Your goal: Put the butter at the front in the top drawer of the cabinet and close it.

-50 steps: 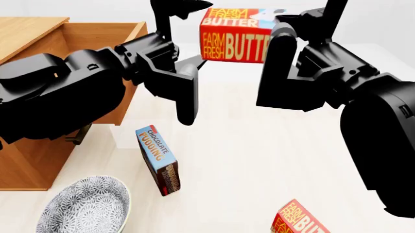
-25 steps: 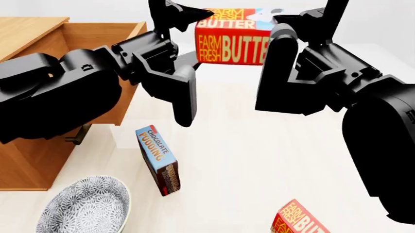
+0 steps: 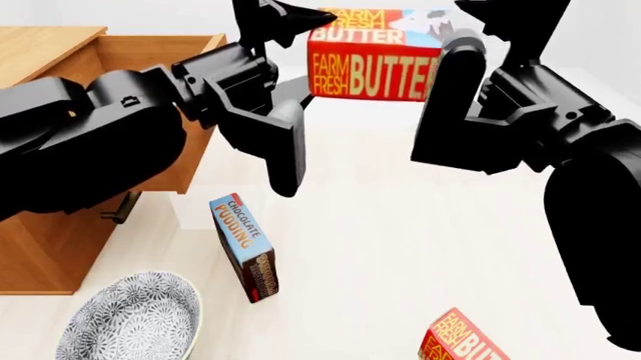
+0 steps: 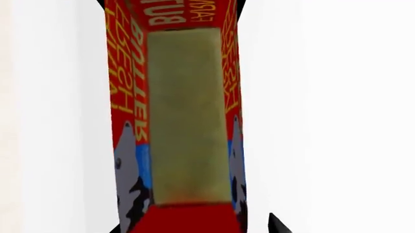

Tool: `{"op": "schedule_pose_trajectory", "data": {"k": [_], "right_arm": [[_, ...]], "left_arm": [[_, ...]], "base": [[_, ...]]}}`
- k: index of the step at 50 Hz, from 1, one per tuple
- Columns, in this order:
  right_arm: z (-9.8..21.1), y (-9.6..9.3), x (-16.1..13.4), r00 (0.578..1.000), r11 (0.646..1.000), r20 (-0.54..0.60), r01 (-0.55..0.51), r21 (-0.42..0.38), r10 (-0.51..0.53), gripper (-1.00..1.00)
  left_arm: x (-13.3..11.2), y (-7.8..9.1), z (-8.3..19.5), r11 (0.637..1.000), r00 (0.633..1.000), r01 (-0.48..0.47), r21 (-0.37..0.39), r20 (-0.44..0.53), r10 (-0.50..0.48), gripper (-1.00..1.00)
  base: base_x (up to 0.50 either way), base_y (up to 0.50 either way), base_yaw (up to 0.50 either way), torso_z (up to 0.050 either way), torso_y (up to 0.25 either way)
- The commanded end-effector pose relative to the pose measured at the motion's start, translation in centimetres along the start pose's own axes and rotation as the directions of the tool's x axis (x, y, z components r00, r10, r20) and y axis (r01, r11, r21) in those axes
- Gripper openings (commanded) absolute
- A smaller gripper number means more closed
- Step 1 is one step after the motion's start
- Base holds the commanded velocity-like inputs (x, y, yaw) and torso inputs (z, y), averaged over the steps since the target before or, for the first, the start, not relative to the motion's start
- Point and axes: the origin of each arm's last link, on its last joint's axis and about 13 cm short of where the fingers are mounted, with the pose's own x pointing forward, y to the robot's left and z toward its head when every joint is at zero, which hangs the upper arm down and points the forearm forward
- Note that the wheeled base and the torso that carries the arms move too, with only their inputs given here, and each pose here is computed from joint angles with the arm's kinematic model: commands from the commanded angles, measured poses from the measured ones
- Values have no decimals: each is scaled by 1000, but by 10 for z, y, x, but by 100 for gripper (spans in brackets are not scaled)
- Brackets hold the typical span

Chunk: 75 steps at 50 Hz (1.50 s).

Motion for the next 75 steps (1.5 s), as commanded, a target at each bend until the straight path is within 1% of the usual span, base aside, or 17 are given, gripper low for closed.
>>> {"op": "schedule_pose_trajectory", "data": {"k": [1,12,16,22,24,27,31,37,40,42,46,48,51,56,62,69,75], "right_arm": [[-17,-10,-21,983,992,-130,121,-44,-126,100],[-27,-7,-45,962,992,-238,124,-38,-130,100],[-27,-6,-51,956,989,-262,141,32,-128,100],[-22,2,-52,960,927,-264,185,326,-98,100],[-19,6,-50,964,883,-249,191,429,-88,100],[-15,15,-46,968,808,-238,199,555,-75,100],[-10,21,-42,968,596,-246,220,772,-39,100],[-3,21,-41,982,309,-183,185,933,-36,100],[5,17,-36,997,245,-69,71,967,-17,100],[5,13,-43,985,191,-164,170,967,-50,100],[6,10,-42,984,112,-170,176,978,-57,100],[5,11,-42,983,85,-172,176,981,-59,100],[5,14,-43,982,42,-180,183,982,-56,100],[4,17,-46,977,25,-198,200,979,-77,100],[2,18,-51,970,27,-225,228,973,-91,100],[2,19,-59,968,43,-228,234,971,-99,100],[3,21,-64,971,49,-215,221,974,-102,100]], "left_arm": [[-4,7,-3,1000,999,-8,9,-35,9,-100],[-11,25,-7,998,995,-27,49,-98,31,-100],[-17,37,-3,995,983,-68,-69,-178,55,-100],[-26,61,14,921,942,-166,-353,-333,42,-100],[-28,64,21,860,919,-198,-470,-395,-5,-100],[-30,68,30,710,859,-292,-641,-502,-100,-100],[-29,76,32,553,758,-447,-703,-626,-183,-100],[-31,85,25,481,641,-605,-635,-746,-178,-100],[-32,90,21,449,602,-649,-615,-775,-192,-100],[-34,94,17,432,575,-668,-605,-789,-215,-100],[-37,105,8,375,530,-720,-584,-812,-246,-100],[-38,108,1,314,486,-771,-554,-830,-273,-100],[-39,108,-8,323,448,-791,-520,-852,-271,-100],[-39,107,-27,281,407,-832,-478,-870,-277,-100],[-34,103,-47,289,364,-837,-465,-867,-340,-100],[-36,101,-65,265,255,-865,-426,-828,-499,-100],[-40,99,-62,219,244,-874,-434,-782,-574,-100]], "base": [[0,0,0,0,10],[0,0,0,0,1],[0,0,0,0,3],[0,0,0,2,2],[0,0,0,0,0],[0,0,1,0,0],[0,0,1,0,0],[0,0,0,0,2],[0,0,0,3,3],[0,0,0,0,0],[0,0,0,0,0],[0,0,0,0,5],[0,0,0,0,0],[0,0,0,0,2],[0,0,0,2,2],[0,0,0,0,1],[0,0,0,0,2]]}}
